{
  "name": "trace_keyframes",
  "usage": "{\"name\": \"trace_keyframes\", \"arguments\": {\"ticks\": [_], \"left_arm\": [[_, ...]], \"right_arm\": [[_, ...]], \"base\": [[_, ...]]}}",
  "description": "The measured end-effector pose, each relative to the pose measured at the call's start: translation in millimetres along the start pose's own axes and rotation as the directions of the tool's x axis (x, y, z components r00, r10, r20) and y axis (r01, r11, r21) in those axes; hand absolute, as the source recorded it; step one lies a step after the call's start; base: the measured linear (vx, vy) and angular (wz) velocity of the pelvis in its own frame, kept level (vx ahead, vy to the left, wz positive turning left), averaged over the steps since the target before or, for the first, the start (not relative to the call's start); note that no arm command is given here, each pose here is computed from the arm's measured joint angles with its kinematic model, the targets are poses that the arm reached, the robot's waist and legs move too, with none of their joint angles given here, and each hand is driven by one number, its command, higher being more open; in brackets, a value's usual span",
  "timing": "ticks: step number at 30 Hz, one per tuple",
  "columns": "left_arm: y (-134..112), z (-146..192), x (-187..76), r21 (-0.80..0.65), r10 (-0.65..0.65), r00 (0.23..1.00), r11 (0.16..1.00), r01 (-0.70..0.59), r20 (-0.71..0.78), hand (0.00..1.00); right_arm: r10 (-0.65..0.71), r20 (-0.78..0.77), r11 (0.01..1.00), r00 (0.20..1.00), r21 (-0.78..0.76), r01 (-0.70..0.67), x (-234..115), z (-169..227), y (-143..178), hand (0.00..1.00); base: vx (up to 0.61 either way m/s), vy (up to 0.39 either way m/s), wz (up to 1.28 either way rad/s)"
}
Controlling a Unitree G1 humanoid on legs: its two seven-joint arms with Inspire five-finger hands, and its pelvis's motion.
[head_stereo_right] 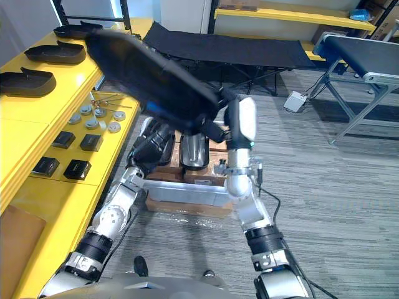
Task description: Walk over and take three plastic housings, then place them on the shelf
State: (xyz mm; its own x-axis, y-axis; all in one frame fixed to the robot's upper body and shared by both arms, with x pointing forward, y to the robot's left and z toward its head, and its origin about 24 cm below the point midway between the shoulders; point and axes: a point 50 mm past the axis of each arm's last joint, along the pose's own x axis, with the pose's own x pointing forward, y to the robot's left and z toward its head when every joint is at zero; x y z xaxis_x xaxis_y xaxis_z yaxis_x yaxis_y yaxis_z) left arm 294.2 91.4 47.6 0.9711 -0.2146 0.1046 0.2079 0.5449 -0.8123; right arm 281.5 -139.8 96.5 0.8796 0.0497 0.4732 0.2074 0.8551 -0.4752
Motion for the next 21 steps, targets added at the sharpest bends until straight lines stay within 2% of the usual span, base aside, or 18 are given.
{"name": "trace_keyframes", "arguments": {"ticks": [2,4,9,10,15,21], "left_arm": [[-9,7,5,-0.094,-0.019,0.993,0.995,0.030,0.115,1.00],[-8,12,4,-0.116,-0.017,0.985,0.993,0.037,0.171,1.00],[-11,21,4,-0.166,-0.014,0.969,0.985,0.056,0.245,1.00],[-12,23,4,-0.168,-0.018,0.967,0.984,0.062,0.255,0.00],[-16,28,5,-0.137,-0.047,0.968,0.987,0.084,0.248,0.00],[-21,23,6,0.077,-0.121,0.985,0.991,0.112,0.127,0.00]], "right_arm": [[0.049,-0.030,0.997,0.998,0.066,-0.047,-10,2,18,0.00],[0.047,-0.043,0.993,0.998,0.110,-0.042,-12,4,23,0.00],[0.054,-0.047,0.987,0.997,0.151,-0.046,-14,6,28,0.00],[0.052,-0.048,0.984,0.997,0.170,-0.043,-15,7,29,0.00],[0.054,-0.051,0.978,0.997,0.202,-0.043,-18,7,30,0.00],[0.032,-0.133,0.975,0.991,0.223,-0.001,-34,-4,28,0.00]], "base": [[0.00,0.000,0.00],[0.02,0.005,-0.01],[0.04,0.004,-0.01],[0.00,0.000,0.00],[0.00,0.000,0.00],[0.00,0.000,0.00]]}}
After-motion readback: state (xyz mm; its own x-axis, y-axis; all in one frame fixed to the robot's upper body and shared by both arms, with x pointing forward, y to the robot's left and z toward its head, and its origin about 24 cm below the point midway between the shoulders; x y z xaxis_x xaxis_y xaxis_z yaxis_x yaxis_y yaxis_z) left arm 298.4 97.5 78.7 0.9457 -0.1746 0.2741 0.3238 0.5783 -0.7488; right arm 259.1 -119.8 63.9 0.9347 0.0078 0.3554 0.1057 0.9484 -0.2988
